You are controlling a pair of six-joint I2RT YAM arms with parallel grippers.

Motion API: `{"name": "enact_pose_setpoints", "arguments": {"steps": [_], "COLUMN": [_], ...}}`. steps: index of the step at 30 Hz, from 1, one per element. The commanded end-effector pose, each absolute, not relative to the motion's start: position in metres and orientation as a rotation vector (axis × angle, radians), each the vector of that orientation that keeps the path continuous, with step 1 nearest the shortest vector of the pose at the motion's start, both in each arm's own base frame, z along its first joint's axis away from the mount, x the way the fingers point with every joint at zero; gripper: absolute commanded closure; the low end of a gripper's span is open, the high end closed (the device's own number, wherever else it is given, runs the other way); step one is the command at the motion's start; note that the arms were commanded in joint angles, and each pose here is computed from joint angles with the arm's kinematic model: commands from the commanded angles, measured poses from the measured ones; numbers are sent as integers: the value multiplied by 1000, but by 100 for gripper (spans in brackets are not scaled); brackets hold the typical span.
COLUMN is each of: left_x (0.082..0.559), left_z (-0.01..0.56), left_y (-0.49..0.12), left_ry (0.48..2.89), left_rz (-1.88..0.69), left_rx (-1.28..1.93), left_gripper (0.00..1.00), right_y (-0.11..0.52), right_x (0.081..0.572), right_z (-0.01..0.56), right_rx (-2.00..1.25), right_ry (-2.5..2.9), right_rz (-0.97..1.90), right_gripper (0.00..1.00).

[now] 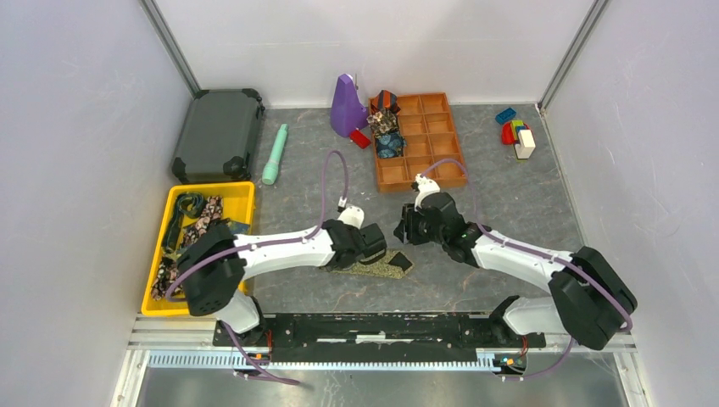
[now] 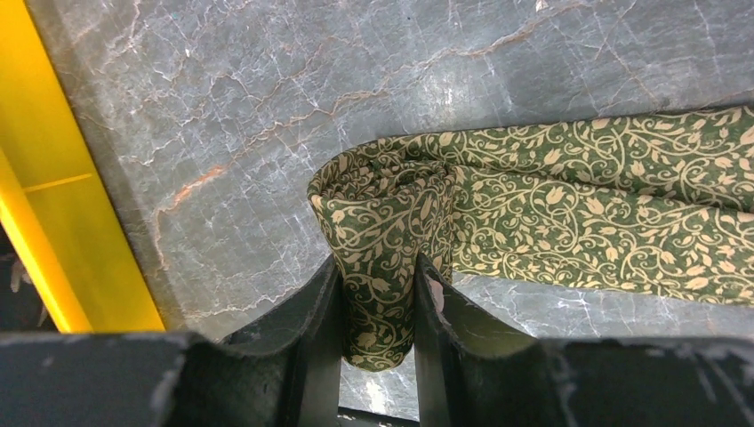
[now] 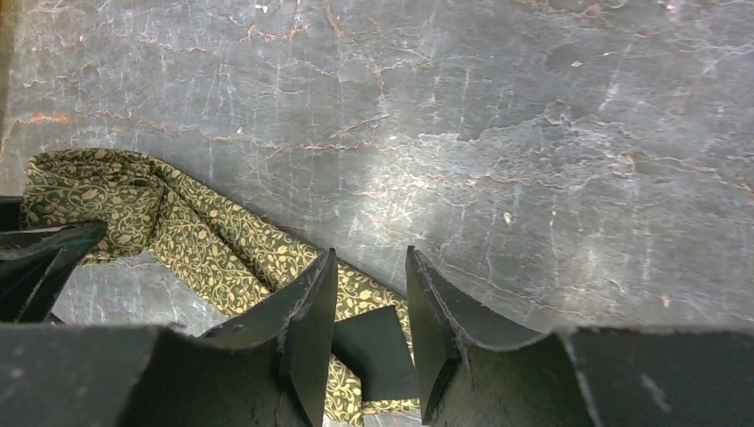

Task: Roll the ties
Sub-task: Roll the tie at the center of the board.

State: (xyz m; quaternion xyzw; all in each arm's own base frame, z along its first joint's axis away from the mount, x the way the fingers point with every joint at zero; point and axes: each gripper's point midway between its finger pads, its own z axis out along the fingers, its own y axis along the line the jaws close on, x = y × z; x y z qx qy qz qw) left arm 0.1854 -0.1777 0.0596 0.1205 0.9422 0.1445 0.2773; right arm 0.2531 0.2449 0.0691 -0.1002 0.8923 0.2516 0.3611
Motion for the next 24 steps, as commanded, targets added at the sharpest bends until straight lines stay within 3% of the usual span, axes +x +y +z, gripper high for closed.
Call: {"name": "enact_pose_setpoints", "arguments": {"steps": [1, 7, 18, 24], "left_x": [191, 187, 180, 175], "left_z": [66, 53, 30, 16], "left_y": [-185, -201, -216, -234], "left_ry": [2465, 2466, 2487, 2547], "left_rz": [488, 512, 617, 551], "left_rx": [282, 310, 360, 404], "left_gripper": [80, 81, 80, 72], "right_y": [231, 217, 210, 211], "right_x": [257, 259, 258, 259], "right_z": [77, 84, 94, 101], "right_rx": [-244, -212, -199, -195], "right_ry": [2268, 2247, 2221, 2203], "right_rz": [607, 590, 598, 610], "right_gripper": [58, 49, 49, 48]}}
